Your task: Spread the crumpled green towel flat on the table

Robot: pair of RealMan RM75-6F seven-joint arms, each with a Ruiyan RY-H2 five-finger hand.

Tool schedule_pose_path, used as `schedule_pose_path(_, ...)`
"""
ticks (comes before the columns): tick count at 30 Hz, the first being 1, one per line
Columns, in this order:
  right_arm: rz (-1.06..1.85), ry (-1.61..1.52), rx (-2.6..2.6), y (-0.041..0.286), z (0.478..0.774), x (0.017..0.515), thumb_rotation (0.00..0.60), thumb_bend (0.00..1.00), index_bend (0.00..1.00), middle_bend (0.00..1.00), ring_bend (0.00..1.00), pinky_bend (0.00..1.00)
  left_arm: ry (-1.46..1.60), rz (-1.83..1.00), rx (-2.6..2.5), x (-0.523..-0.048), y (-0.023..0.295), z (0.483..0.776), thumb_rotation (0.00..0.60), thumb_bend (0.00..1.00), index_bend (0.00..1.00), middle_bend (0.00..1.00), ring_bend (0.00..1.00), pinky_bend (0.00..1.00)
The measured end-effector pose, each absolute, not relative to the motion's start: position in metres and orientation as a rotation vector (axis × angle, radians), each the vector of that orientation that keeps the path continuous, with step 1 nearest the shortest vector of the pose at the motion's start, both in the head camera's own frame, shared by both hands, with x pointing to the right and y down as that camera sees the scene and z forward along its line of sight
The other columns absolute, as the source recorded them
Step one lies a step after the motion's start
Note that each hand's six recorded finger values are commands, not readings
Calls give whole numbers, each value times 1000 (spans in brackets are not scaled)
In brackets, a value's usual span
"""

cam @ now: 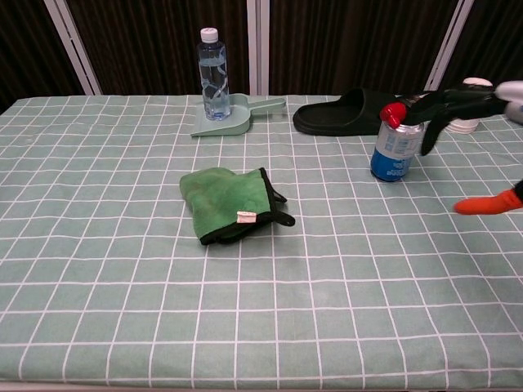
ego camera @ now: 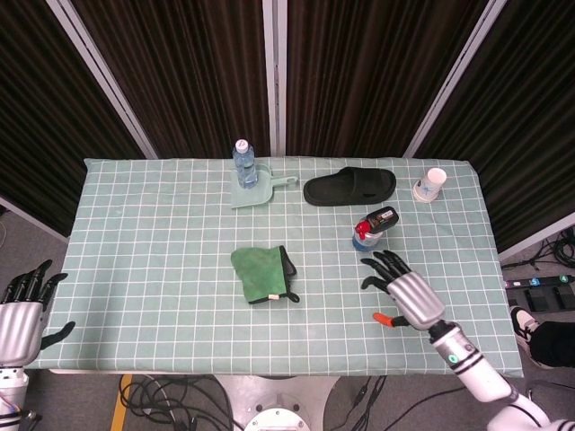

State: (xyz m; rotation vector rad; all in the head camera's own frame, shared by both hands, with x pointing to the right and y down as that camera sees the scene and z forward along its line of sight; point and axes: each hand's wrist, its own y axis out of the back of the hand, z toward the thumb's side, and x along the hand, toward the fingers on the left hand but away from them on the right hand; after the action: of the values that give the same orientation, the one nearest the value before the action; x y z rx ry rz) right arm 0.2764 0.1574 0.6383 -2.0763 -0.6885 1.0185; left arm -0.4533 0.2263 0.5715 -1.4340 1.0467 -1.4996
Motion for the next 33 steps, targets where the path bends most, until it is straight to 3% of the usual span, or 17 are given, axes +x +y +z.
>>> schedule_pose_path(12,909,-537,-2112,139,703,172,593,0,353,103,0,0,1060,-1497,-1419,-457,223,567,600,126,283,182,172,173)
schedule_pose_path(23,880,-452,-2082,130,736,115,595,15,352,105,0,0,1063,-1502,-1413,-460,219,570,600,125,284,182,172,173)
schedule_pose_path(33,852,-421,-2061,131,749,88,596,161,375,130,2,0,1069,-1513,-1412,-463,220,572,600,125,283,182,172,173)
